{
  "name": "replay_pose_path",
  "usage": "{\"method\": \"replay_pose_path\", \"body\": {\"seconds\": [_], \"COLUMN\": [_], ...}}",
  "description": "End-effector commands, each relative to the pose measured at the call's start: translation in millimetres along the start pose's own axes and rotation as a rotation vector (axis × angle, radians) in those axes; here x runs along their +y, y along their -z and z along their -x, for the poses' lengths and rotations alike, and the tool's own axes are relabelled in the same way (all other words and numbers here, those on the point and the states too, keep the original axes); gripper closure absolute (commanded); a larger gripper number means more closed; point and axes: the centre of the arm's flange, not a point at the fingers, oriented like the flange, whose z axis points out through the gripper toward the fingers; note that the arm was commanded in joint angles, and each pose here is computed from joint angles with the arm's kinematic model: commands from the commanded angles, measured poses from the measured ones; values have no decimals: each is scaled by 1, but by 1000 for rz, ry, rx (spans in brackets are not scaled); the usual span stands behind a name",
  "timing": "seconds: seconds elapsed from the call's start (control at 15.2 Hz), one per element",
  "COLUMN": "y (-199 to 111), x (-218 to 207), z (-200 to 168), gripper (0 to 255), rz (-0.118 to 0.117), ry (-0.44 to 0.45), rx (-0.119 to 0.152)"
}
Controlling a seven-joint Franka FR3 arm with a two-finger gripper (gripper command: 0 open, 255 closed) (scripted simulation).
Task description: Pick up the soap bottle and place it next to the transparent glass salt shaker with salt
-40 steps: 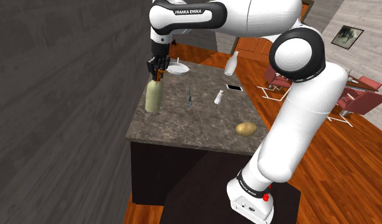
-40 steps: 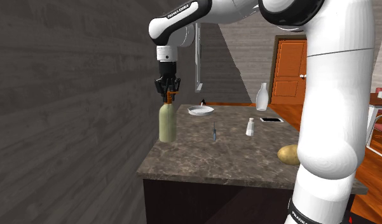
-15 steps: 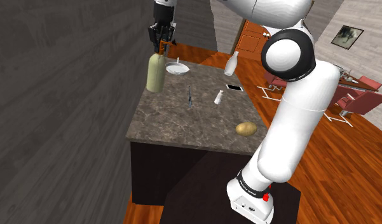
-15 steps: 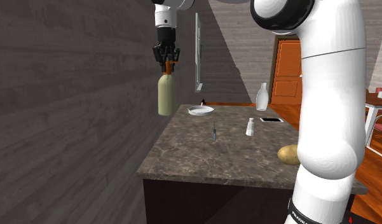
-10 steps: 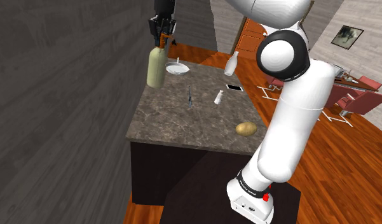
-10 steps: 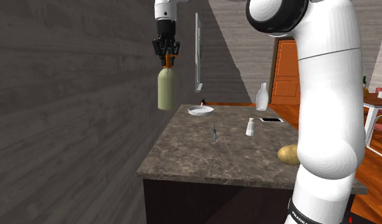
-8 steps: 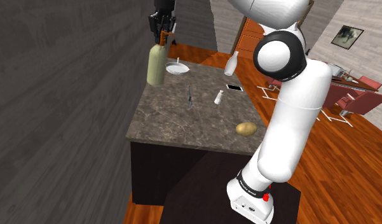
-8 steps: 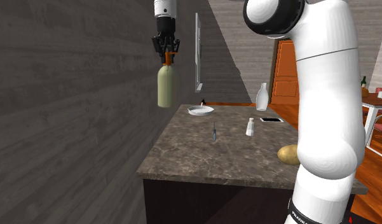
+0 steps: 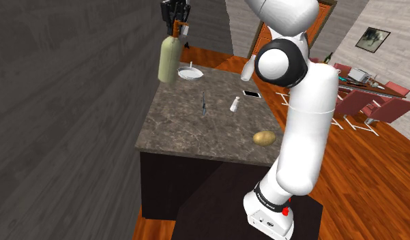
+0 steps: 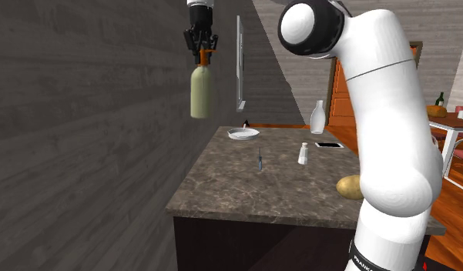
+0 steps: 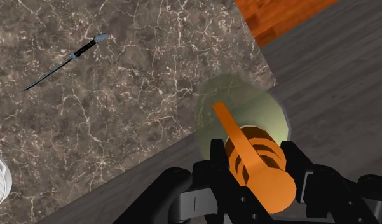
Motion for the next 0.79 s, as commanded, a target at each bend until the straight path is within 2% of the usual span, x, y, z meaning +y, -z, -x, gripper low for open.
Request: {"method": "replay_pose_path", "body": {"seconds": [0.0,0.07,0.73], "y": [11,13,-22], "x": [-1,-1,122], "z": [0,0,35], "gripper": [255,255,255], "rz": [0,0,0], "ry": [0,0,0], "rx": [0,0,0]}}
